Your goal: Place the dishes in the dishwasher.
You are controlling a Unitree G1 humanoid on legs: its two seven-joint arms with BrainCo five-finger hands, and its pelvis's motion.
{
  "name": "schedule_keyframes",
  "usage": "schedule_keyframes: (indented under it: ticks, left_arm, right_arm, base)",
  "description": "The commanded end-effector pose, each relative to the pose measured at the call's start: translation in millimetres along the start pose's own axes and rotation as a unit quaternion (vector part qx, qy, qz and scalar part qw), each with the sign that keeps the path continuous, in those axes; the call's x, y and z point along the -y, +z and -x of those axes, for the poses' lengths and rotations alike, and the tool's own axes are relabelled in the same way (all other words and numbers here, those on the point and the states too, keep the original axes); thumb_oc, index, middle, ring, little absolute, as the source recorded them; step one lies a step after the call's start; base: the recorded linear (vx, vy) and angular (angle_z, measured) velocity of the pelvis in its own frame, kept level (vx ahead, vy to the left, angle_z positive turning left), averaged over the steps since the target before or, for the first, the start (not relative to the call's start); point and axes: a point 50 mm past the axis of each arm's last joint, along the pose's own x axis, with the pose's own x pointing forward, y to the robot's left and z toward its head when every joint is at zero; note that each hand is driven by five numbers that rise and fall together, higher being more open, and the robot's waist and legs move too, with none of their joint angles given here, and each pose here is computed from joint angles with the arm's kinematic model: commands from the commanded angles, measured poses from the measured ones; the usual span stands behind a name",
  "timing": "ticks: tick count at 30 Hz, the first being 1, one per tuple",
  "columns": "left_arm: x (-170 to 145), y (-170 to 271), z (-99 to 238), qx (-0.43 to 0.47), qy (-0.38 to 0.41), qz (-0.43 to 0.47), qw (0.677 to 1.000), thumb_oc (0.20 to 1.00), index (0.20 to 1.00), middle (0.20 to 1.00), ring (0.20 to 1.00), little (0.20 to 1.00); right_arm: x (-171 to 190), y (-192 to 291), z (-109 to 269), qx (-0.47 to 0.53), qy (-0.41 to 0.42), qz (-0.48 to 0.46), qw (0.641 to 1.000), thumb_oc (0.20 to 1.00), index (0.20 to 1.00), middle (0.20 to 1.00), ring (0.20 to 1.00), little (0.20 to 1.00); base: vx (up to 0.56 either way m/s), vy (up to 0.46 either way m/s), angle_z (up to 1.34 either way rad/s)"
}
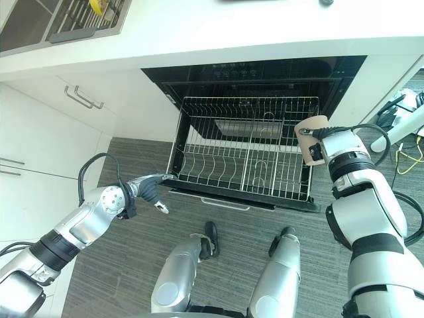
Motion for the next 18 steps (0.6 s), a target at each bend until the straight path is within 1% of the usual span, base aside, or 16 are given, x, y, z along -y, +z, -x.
schedule_keyframes:
  ticks: [1, 6, 9, 13, 18]
  left_arm:
    - [99, -29, 19, -0.052, -0.206, 0.026, 0.977, 1.0, 1.0, 1.0, 1.0, 1.0]
    - [100, -28, 19, -0.052, -0.206, 0.025, 0.977, 1.0, 1.0, 1.0, 1.0, 1.0]
    - [102, -29, 20, -0.053, -0.209, 0.022, 0.976, 1.0, 1.0, 1.0, 1.0, 1.0]
    - [103, -28, 21, -0.052, -0.21, 0.024, 0.976, 1.0, 1.0, 1.0, 1.0, 1.0]
    - [104, -26, 19, -0.05, -0.207, 0.026, 0.977, 1.0, 1.0, 1.0, 1.0, 1.0]
  right_arm:
    - [-43, 43, 20, 0.079, 0.091, -0.026, 0.992, 0.2, 0.2, 0.2, 0.2, 0.2]
    - [-49, 60, 30, 0.115, 0.092, -0.009, 0.989, 0.2, 0.2, 0.2, 0.2, 0.2]
    - [-51, 61, 33, 0.11, 0.097, -0.016, 0.989, 0.2, 0.2, 0.2, 0.2, 0.2]
    - [-54, 67, 36, 0.127, 0.101, -0.009, 0.987, 0.2, 0.2, 0.2, 0.2, 0.2]
    - [-57, 60, 34, 0.105, 0.094, -0.009, 0.99, 0.2, 0.2, 0.2, 0.2, 0.2]
  base:
    - [0.03, -0.004, -0.02]
    - [0.0, 0.0, 0.0]
    - [0.0, -0.003, 0.01]
    - [0.0, -0.004, 0.03]
    - [0.0, 0.0, 0.0]
